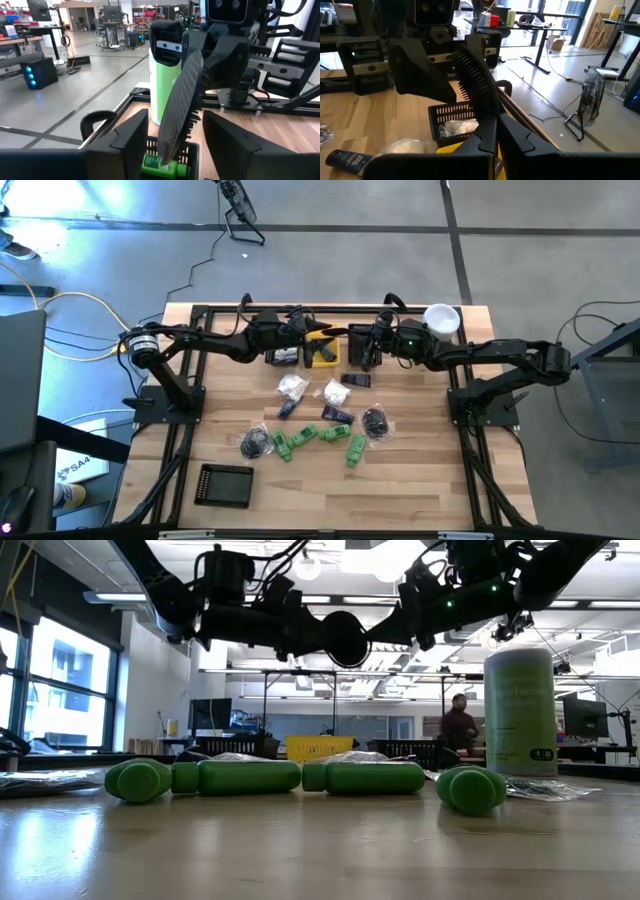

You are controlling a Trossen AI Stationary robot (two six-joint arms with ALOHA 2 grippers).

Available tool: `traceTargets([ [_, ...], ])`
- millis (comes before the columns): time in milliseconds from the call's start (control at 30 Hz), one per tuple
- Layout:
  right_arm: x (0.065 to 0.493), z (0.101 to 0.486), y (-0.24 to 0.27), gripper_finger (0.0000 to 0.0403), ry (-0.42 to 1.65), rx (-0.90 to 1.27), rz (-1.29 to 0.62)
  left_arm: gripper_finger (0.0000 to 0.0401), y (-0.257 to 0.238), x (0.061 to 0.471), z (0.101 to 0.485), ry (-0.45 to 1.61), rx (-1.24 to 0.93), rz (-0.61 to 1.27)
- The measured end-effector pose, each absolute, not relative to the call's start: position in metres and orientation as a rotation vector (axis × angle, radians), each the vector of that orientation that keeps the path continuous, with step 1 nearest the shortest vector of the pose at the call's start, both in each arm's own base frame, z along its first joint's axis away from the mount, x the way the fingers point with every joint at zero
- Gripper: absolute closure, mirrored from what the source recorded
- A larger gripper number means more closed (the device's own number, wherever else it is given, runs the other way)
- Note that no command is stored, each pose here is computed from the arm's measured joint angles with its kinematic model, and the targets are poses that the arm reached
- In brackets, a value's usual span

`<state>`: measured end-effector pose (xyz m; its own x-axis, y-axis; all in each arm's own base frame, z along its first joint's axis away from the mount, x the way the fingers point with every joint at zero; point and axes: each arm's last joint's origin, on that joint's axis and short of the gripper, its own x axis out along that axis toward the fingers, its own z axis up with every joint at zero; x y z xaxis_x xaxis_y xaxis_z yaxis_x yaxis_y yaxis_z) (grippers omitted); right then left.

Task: Pick & Place Travel size toiletries
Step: Put the black hairbrush into the bottom black bin

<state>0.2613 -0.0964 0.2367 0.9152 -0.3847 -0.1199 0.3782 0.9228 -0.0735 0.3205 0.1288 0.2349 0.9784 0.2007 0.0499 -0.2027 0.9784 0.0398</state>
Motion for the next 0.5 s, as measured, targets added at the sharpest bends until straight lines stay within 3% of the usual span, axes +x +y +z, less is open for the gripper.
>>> traceTargets([
  [500, 0.2610, 0.2340, -0.0962, 0.0400, 0.158, -0.030, -0.393, 0.0276, 0.1288, 0.3204, 0.2347, -0.045, 0.044, 0.204],
])
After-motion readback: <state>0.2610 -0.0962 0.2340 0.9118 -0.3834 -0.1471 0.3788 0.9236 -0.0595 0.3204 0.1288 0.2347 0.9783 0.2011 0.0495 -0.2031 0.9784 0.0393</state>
